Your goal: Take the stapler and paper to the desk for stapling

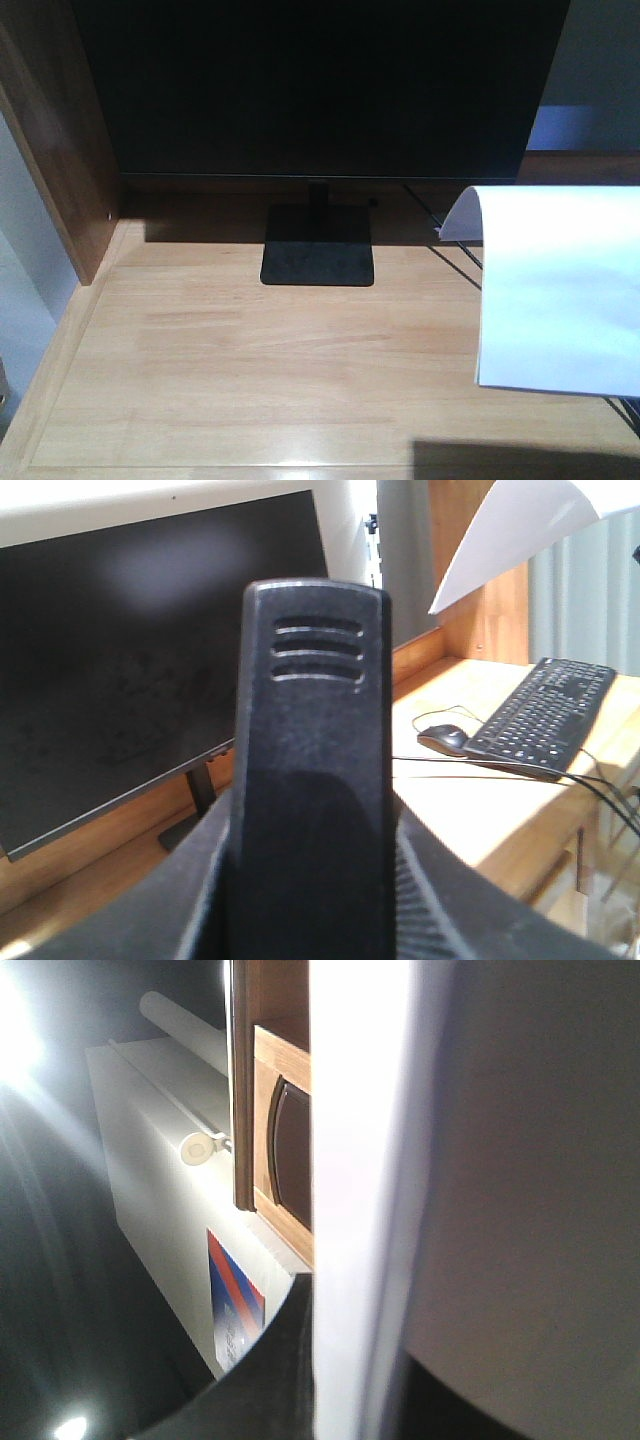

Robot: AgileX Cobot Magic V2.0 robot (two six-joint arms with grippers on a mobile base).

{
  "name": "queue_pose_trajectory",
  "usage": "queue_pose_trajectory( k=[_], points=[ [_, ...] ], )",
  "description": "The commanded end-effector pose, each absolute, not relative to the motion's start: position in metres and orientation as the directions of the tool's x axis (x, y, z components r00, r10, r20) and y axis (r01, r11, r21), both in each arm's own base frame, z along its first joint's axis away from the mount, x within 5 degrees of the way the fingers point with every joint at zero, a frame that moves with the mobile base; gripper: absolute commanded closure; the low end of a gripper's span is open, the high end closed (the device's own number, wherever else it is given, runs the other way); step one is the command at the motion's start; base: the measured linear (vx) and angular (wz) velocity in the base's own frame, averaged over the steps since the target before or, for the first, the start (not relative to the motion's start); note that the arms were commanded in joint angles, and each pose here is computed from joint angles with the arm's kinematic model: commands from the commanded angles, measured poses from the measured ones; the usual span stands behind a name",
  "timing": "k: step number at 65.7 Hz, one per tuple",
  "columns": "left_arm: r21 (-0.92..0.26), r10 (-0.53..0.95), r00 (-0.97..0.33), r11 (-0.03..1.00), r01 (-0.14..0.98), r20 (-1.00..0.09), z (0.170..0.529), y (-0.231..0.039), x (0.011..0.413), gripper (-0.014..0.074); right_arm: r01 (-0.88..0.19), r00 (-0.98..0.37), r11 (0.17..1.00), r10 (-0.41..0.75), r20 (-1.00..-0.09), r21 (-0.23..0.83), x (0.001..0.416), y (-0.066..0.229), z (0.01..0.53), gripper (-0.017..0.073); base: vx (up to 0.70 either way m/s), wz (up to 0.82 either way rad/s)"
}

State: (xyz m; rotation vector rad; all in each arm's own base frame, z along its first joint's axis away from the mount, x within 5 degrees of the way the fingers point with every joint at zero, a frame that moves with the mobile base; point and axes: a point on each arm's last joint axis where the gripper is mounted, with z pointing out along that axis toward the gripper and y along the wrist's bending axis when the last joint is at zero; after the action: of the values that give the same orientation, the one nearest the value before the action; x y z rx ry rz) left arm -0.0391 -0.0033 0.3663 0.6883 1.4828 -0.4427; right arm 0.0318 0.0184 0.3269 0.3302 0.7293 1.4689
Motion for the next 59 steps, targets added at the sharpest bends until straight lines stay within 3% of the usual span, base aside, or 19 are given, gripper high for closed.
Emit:
queue_pose_trajectory(
  k=[1, 59],
  points=[
    [0.130, 0.053, 0.138, 0.755, 0.642, -0.989, 0.3834, -0.0032, -0.0376, 0.0600, -0.813, -0.046, 0.104, 0.970, -0.240, 0.574, 0.0281, 0.0182, 0.3373, 0.0562, 0.07, 0.02],
    [0.130, 0.053, 0.138, 0.755, 0.642, -0.989, 0.3834, -0.0032, -0.0376, 0.0600, -0.813, -0.046, 0.104, 0.970, -0.240, 0.574, 0.0281, 0.0182, 0.3373, 0.0562, 0.03, 0.00]
  ],
)
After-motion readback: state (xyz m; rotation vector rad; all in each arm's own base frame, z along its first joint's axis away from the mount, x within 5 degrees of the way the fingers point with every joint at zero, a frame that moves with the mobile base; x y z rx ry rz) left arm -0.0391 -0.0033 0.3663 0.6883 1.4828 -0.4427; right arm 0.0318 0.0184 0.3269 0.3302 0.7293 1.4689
